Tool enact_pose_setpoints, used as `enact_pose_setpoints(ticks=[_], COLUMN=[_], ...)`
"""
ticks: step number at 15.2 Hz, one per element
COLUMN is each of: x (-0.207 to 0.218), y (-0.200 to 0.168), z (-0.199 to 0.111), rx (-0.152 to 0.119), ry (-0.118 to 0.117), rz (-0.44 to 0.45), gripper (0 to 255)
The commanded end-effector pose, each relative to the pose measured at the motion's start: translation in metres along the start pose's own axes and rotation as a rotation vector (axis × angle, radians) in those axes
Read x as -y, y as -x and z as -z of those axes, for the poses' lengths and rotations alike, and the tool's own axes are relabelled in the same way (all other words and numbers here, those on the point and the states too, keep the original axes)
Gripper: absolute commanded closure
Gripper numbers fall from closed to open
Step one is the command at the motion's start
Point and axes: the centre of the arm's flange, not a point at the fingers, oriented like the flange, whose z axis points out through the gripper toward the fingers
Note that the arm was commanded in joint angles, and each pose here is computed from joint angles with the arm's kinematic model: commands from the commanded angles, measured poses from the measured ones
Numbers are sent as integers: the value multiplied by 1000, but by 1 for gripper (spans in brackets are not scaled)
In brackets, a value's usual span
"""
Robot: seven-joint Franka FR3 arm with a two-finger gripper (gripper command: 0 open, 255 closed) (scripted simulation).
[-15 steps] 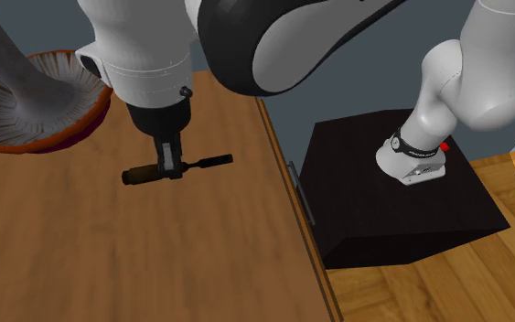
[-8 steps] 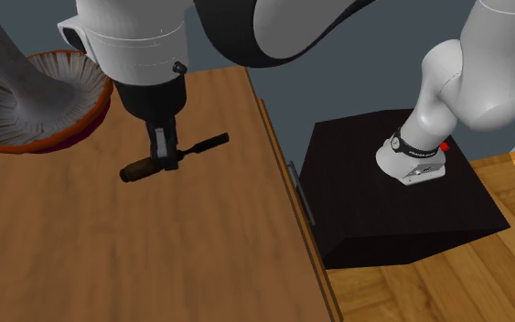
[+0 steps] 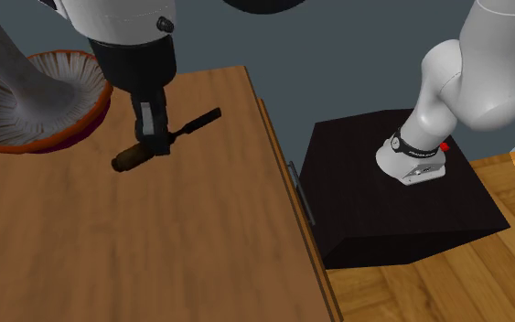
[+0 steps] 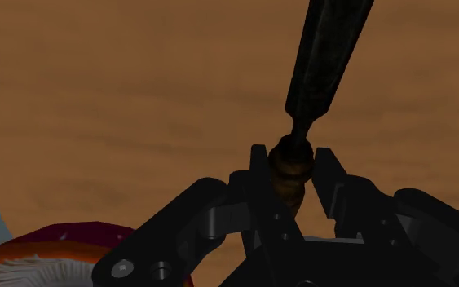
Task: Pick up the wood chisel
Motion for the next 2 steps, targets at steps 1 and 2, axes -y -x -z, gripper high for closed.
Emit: enact_pose_setpoints(ticks=[1, 2], x=[0, 0], y=[-1, -1], z=[7, 7], rx=[0, 0], ry=[0, 0], rz=[0, 0], gripper=[255, 255])
